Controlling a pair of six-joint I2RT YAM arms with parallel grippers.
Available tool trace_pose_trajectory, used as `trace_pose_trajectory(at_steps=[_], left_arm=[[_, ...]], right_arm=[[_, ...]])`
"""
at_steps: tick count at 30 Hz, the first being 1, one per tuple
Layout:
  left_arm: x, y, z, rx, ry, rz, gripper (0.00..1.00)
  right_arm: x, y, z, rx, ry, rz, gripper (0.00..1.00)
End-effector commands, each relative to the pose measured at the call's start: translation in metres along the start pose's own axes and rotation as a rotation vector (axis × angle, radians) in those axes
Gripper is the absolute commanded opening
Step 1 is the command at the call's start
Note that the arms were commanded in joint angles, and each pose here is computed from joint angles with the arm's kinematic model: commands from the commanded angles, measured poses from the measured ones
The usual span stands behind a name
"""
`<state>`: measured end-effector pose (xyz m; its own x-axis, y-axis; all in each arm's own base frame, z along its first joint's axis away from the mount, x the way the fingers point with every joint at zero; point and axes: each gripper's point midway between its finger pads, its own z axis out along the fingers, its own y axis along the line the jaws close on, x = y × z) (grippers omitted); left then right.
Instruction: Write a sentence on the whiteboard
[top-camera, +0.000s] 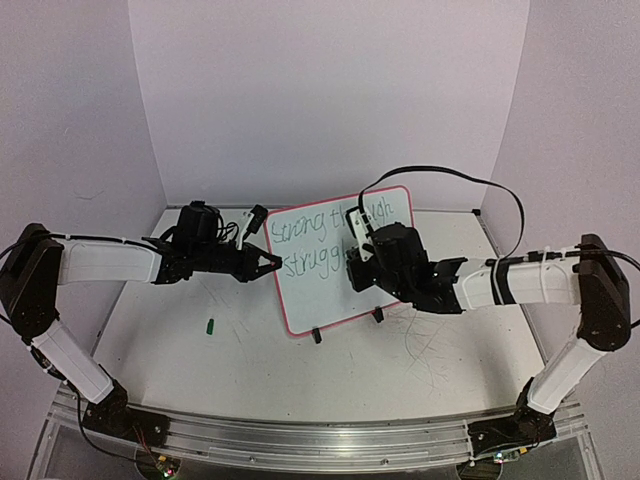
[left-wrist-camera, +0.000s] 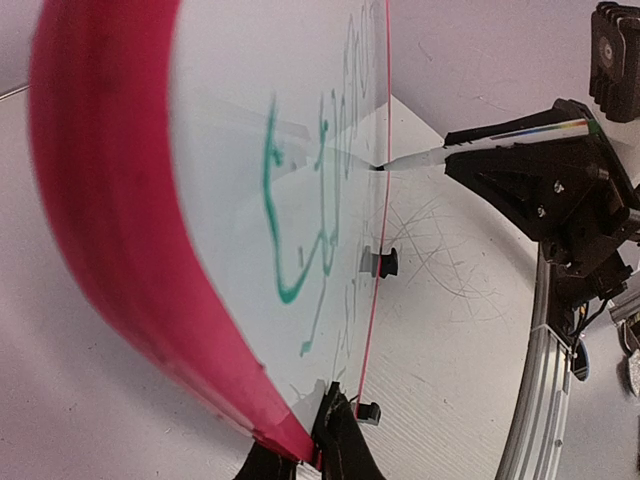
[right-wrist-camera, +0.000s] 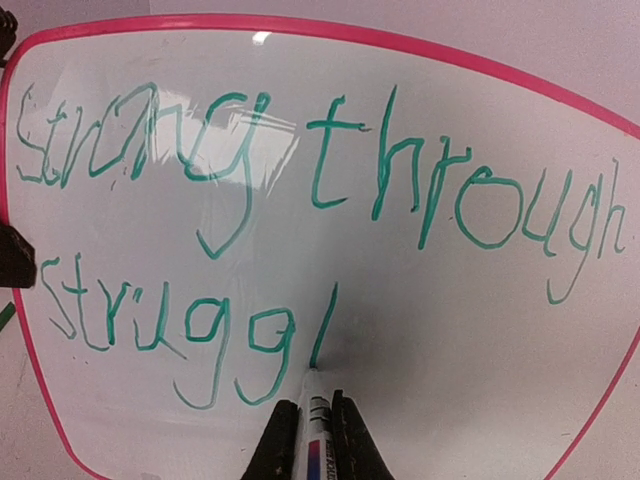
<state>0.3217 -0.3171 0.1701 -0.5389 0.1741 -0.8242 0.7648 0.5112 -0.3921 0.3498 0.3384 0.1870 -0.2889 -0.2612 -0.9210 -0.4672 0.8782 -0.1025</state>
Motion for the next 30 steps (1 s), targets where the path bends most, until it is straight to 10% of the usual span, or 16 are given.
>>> trace_pose_trajectory(at_steps=[1, 30], left_arm=[[0.017, 0.05, 0.0, -0.225, 0.055, 0.063, 0.0], [0.012, 0.048, -0.001, -0.222, 0.044, 0.067, 0.0]], right_arm=[[-0.043, -0.016, -0.03, 0.016, -0.129, 0.02, 0.0], [-0.03, -0.012, -0.003, -0.046, -0.072, 0.007, 0.0]])
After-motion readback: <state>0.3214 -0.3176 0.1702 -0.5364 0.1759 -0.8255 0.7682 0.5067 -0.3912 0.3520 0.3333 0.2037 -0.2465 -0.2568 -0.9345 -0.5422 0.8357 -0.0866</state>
